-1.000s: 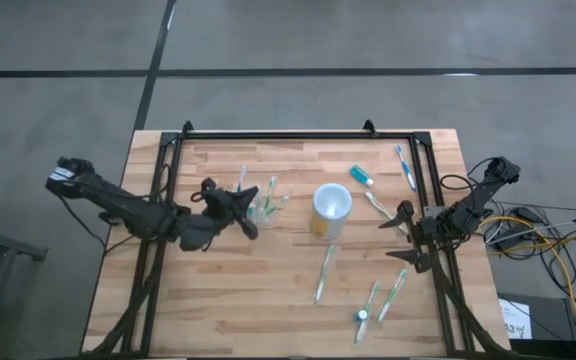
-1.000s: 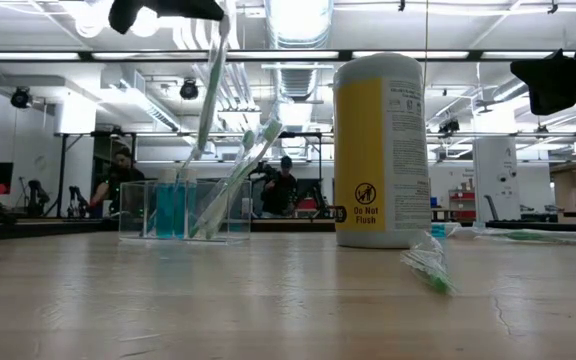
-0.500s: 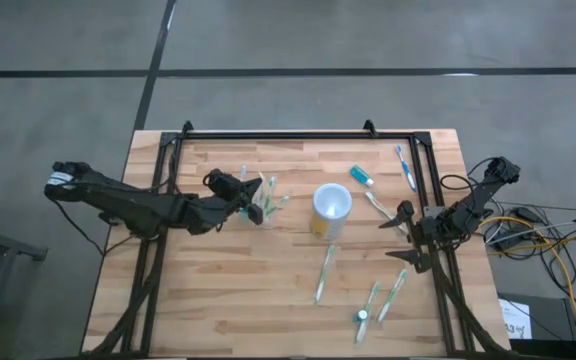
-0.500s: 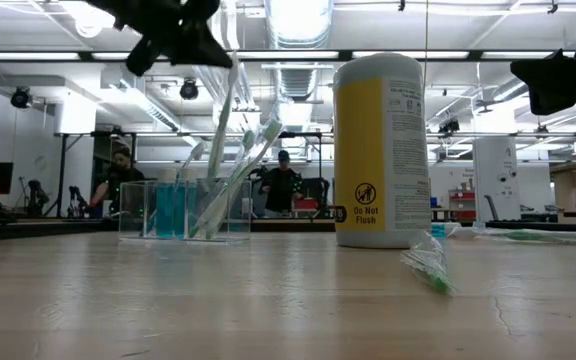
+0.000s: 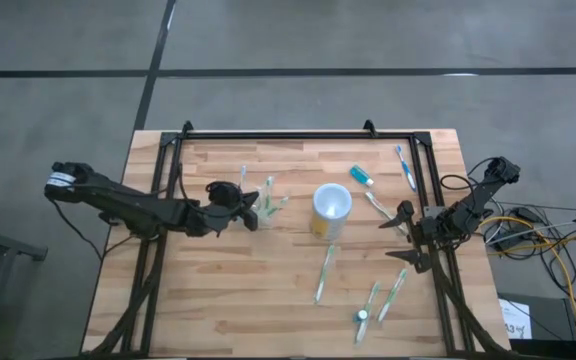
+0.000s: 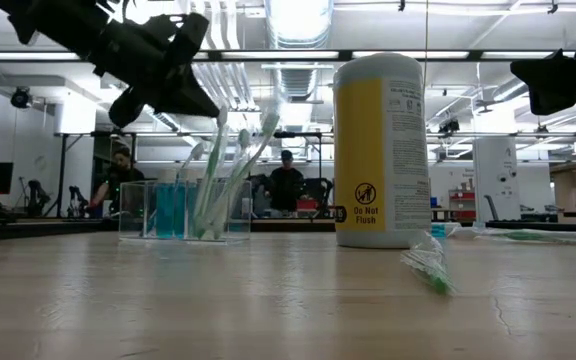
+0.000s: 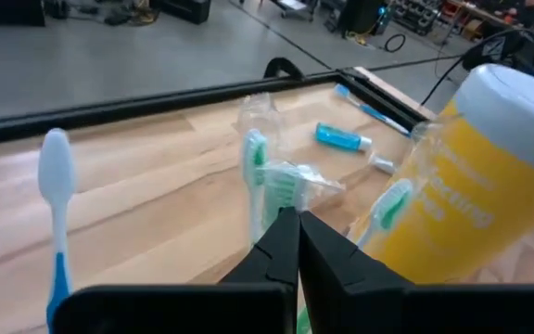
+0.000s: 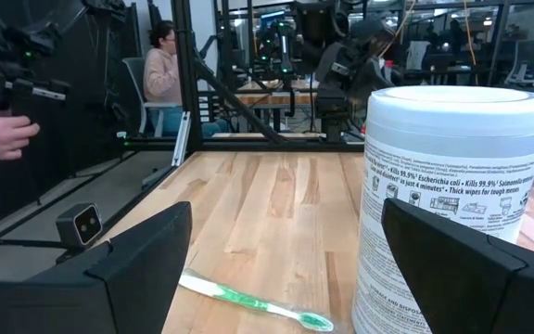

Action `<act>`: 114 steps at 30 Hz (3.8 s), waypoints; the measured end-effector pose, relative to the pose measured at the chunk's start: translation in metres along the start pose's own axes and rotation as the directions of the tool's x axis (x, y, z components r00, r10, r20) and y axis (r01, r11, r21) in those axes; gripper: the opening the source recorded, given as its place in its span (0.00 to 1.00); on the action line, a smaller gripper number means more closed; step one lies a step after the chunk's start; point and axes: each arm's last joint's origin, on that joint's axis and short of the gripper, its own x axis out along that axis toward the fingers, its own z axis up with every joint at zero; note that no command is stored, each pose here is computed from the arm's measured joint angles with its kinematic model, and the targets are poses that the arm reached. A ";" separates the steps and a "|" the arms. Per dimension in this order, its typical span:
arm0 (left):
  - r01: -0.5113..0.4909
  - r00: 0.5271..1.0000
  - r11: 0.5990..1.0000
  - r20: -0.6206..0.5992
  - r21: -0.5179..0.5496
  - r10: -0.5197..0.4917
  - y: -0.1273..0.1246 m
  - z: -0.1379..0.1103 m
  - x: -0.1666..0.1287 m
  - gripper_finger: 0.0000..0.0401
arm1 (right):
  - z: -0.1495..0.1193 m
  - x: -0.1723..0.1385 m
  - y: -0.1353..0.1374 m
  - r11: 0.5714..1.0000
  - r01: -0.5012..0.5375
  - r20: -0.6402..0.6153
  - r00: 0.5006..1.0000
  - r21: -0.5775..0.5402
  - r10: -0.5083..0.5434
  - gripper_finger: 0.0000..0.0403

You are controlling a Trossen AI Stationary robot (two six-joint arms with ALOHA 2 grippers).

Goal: Pick & Place toothbrushing station
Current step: Put the green toothbrush into the right section of the transparent organizer, then move the transparent organizer to the center of the table

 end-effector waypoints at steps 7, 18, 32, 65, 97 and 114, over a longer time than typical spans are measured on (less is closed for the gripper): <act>0.015 0.999 1.000 -0.030 -0.019 -0.016 0.002 -0.004 0.000 0.02 | 0.000 0.000 0.000 1.000 0.000 0.000 1.000 0.000 0.000 0.86; 0.036 0.999 0.999 -0.036 -0.018 -0.037 0.000 -0.002 0.000 0.04 | 0.000 0.000 0.000 1.000 0.000 0.000 1.000 0.000 0.000 0.86; 0.213 0.975 0.977 -0.060 0.021 -0.212 -0.027 0.026 -0.009 0.29 | 0.000 0.000 0.000 1.000 0.000 0.000 1.000 0.000 0.000 0.86; 0.699 0.714 0.706 -0.162 0.112 -0.681 -0.081 0.026 -0.066 0.30 | 0.000 0.000 0.000 1.000 0.000 0.000 1.000 0.000 0.000 0.87; 0.117 0.968 0.986 -0.206 -0.121 -0.141 -0.012 0.028 -0.083 0.30 | 0.000 0.000 0.000 1.000 0.000 0.000 1.000 0.000 0.000 0.86; -0.210 0.943 0.909 -0.321 -0.361 0.090 0.020 0.033 -0.055 0.30 | 0.000 0.000 0.000 1.000 0.000 0.000 1.000 0.000 0.000 0.86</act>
